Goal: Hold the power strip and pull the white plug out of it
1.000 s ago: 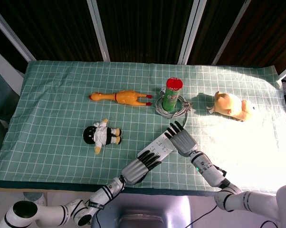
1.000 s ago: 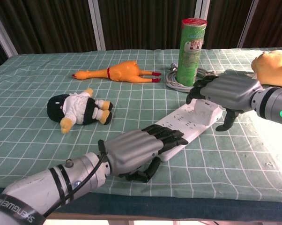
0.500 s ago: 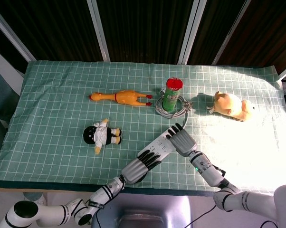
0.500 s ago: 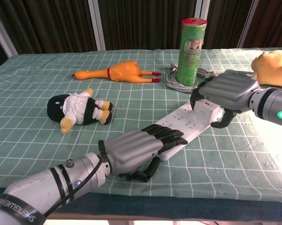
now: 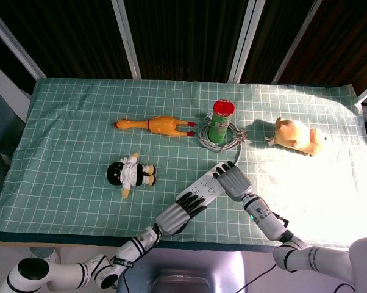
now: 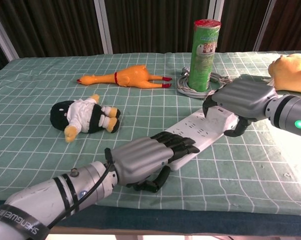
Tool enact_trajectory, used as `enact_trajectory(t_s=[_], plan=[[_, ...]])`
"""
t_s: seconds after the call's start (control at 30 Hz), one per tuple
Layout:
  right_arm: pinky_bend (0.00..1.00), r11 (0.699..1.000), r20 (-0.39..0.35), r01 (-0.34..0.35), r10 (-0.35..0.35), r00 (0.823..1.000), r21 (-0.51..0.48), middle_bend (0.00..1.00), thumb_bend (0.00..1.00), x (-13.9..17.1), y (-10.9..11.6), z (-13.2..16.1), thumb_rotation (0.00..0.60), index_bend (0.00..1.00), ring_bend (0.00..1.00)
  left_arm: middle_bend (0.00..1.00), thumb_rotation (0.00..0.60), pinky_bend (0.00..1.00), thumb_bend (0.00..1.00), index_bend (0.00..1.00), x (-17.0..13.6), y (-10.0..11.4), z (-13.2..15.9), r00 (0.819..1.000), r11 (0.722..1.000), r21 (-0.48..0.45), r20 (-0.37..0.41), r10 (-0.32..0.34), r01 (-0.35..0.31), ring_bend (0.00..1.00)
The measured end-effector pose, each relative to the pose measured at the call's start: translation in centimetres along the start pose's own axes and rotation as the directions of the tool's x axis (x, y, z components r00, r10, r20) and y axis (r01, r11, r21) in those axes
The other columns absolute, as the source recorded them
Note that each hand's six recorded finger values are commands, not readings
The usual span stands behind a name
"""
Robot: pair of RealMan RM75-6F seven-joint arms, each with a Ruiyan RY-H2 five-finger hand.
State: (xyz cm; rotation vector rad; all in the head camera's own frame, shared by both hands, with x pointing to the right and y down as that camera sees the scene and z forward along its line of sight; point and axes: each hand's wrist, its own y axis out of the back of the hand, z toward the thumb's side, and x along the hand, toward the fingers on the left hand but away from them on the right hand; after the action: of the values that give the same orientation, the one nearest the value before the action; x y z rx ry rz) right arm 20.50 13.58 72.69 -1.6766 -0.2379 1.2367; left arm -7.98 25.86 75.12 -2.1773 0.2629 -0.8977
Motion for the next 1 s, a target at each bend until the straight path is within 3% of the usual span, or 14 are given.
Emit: enact_trajectory(t_s=[0.27, 0.8, 1.0], plan=[[0.45, 1.000, 0.002, 0.014, -0.014, 1.000, -0.014, 0.52, 0.50, 0.0, 0.1, 0.2, 0.600, 0.73, 0.46, 0.00, 0.600, 0.03, 0.82, 0.00, -0.3, -0.3, 0.1, 1.000, 1.000, 0.003, 0.003, -0.007, 0.007, 0.00], [0.48, 0.989, 0.019, 0.013, -0.010, 1.000, -0.146, 0.57, 0.51, 0.1, 1.0, 0.0, 0.600, 0.80, 0.52, 0.00, 0.599, 0.03, 0.82, 0.00, 0.0, -0.5, 0.7, 1.000, 0.999, 0.033, 0.017, -0.010, 0.009, 0.00], [0.51, 0.990, 0.015, 0.036, -0.035, 0.999, -0.138, 0.59, 0.52, 0.4, 1.4, 0.0, 0.600, 0.84, 0.54, 0.00, 0.599, 0.03, 0.82, 0.00, 0.1, -0.5, 0.6, 1.000, 0.999, 0.037, 0.010, -0.009, 0.008, 0.00]])
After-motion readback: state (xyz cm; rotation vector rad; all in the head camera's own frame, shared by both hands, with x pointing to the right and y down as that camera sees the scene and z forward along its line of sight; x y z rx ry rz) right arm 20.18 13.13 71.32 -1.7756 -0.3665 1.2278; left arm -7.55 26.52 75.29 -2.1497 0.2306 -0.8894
